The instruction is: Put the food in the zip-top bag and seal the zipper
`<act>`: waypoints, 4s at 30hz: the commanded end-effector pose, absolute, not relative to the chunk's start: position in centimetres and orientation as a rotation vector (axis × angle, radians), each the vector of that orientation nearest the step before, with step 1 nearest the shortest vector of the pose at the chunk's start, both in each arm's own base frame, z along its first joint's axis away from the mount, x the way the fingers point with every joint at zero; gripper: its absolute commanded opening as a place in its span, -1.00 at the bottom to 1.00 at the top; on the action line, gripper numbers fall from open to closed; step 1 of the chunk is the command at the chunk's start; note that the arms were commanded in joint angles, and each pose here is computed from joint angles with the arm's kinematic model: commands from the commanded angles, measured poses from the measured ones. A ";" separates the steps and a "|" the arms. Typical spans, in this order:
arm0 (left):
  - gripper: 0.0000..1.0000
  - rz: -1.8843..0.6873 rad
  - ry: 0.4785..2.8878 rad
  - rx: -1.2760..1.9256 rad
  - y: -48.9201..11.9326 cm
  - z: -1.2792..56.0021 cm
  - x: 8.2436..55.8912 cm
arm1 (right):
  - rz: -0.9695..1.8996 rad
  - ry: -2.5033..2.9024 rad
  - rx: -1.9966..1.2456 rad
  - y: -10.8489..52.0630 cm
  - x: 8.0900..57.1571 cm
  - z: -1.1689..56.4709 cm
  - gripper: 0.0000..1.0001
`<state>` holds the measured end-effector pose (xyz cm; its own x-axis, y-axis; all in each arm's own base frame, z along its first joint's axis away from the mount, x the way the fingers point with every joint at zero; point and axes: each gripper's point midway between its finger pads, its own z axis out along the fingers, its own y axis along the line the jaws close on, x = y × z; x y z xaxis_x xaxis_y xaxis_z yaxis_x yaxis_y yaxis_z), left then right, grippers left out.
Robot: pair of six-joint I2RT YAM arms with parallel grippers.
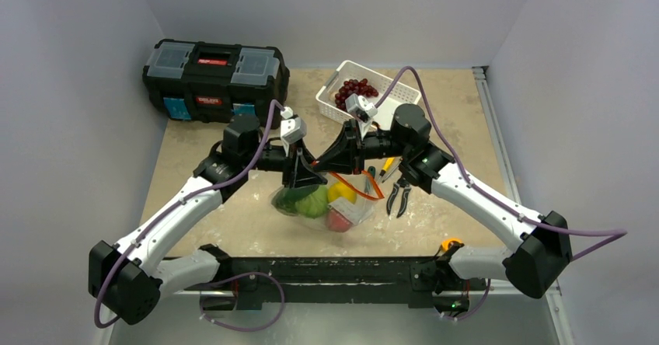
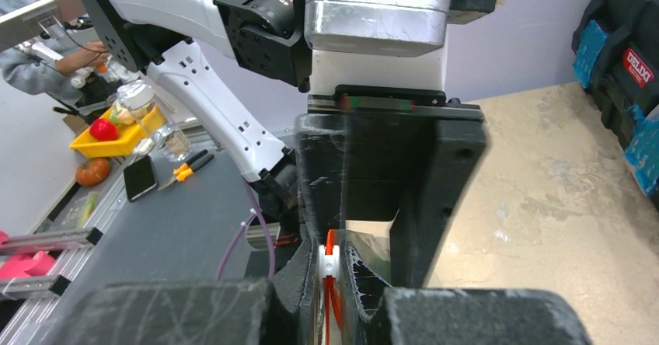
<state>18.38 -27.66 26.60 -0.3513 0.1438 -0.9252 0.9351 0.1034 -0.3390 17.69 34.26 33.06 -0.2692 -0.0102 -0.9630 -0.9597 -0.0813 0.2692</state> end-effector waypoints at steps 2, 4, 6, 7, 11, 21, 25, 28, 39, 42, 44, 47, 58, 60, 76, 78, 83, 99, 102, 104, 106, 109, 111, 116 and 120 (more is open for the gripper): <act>-0.99 -1.313 1.549 1.089 -27.8 28.0 18.7 | 1.439 1.267 -1.111 34.2 17.7 35.6 -1.00; -1.00 -1.233 1.578 1.066 -27.3 27.6 19.5 | 1.399 1.286 -1.108 34.0 18.1 35.3 -1.00; -1.00 -1.199 1.569 1.033 -26.8 27.6 20.1 | 1.354 1.316 -1.103 33.8 18.5 34.7 -1.00; -1.00 -1.189 1.572 1.012 -26.6 27.7 20.3 | 1.329 1.328 -1.108 33.7 18.7 34.3 -1.00; -1.00 -1.186 1.558 0.986 -25.9 28.0 20.5 | 1.208 1.402 -1.074 32.8 20.0 33.2 -1.00; -1.00 -1.211 1.521 0.968 -25.5 28.7 20.7 | 1.291 1.480 -1.095 32.6 19.0 29.0 -1.00; -1.00 -1.269 1.501 1.025 -25.8 29.5 19.7 | 1.351 1.419 -1.104 33.1 18.4 30.4 -1.00; -0.77 -1.309 1.458 1.070 -25.8 30.6 18.6 | 1.350 1.404 -1.111 33.3 18.6 31.1 -1.00; 0.17 -1.227 1.409 1.126 -24.6 31.4 16.7 | 1.418 1.347 -1.173 33.9 18.3 32.7 -1.00; -0.04 -1.222 1.454 1.123 -24.9 30.8 17.4 | 1.453 1.331 -1.172 34.0 18.0 33.2 -1.00; 0.11 -1.219 1.483 1.115 -25.2 30.2 17.7 | 1.475 1.326 -1.167 34.1 17.9 33.5 -1.00; 0.42 -1.179 1.540 1.114 -25.4 29.3 18.0 | 1.490 1.321 -1.163 34.1 17.7 33.8 -1.00; -0.56 -1.243 1.501 1.113 -26.4 29.5 18.2 | 1.498 1.365 -1.110 34.3 18.3 33.8 -1.00; -0.98 -1.259 1.507 1.107 -26.5 29.5 18.2 | 1.486 1.389 -1.088 34.4 18.7 33.4 -1.00; -1.00 -1.089 1.720 0.745 -24.0 26.4 24.4 | 1.356 1.563 -1.017 31.0 21.4 23.7 -1.00; -1.00 -1.096 1.687 0.774 -24.1 26.8 23.9 | 1.393 1.564 -1.005 30.8 20.8 23.8 -1.00; -1.00 -1.161 1.581 0.882 -24.8 28.8 22.4 | 1.438 1.492 -0.994 31.4 21.0 27.0 -1.00; 0.32 -0.889 1.592 0.807 -23.2 30.1 22.0 | 1.416 1.746 -0.581 35.9 25.1 32.3 -1.00; 0.21 -0.838 1.551 0.837 -22.5 30.6 21.5 | 1.449 1.706 -0.682 37.0 24.1 32.5 -1.00; 0.25 -0.829 1.504 0.878 -22.3 30.8 20.6 | 1.457 1.687 -0.747 37.3 23.8 32.5 -1.00; 0.40 -0.805 1.500 0.862 -21.9 31.0 20.6 | 1.446 1.695 -0.754 37.5 24.1 32.8 -1.00; 0.46 -0.760 1.541 0.713 -20.7 31.8 21.9 | 1.399 1.716 -0.666 37.2 25.3 33.8 -1.00; 0.47 -0.756 1.563 0.600 -20.1 31.9 22.6 | 1.395 1.721 -0.611 37.2 25.7 34.2 -1.00; 0.47 -0.731 1.668 0.397 -18.2 31.2 23.3 | 1.458 1.703 -0.668 37.6 24.6 34.1 -1.00; 0.52 -0.829 1.544 0.698 -19.9 33.2 19.6 | 1.496 1.580 -0.983 37.8 21.7 33.5 -1.00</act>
<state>22.33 -19.09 30.56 -0.2114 -0.0526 -0.9760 0.7013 0.6874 -0.1890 24.51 37.46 30.42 -0.5986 0.0225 -0.8007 -0.7754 0.2345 0.5863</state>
